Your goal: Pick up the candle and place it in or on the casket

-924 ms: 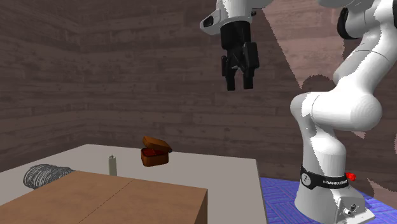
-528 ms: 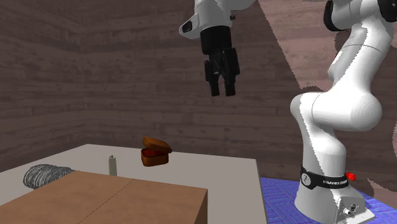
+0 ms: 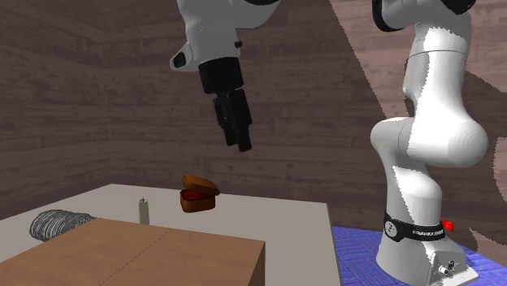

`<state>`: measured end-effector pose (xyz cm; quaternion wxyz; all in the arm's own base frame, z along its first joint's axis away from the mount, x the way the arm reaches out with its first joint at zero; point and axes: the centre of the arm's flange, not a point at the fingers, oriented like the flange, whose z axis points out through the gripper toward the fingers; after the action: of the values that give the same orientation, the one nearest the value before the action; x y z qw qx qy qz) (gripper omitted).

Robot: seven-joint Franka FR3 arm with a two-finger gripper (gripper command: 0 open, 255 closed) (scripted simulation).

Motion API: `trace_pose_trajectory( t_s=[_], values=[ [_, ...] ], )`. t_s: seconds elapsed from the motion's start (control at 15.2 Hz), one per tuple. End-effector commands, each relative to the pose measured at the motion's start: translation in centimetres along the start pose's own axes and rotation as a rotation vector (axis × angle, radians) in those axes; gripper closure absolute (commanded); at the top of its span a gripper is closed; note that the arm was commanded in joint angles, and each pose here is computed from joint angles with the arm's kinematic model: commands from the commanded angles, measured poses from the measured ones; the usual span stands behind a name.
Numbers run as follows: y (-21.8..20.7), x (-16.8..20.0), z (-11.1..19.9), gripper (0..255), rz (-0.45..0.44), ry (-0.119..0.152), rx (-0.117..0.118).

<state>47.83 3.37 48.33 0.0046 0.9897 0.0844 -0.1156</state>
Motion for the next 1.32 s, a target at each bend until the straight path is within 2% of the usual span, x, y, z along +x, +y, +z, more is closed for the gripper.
trace_pose_trajectory(
  t_s=[0.0,0.99,1.25],
  values=[
    [0.3,3.0,0.8,0,-0.014,-0.025,-0.006],
    [-0.4,24.1,8.5,0,-0.111,-0.209,-0.051],
    [-0.3,24.3,10.2,0,-0.113,-0.213,-0.052]
  ],
)
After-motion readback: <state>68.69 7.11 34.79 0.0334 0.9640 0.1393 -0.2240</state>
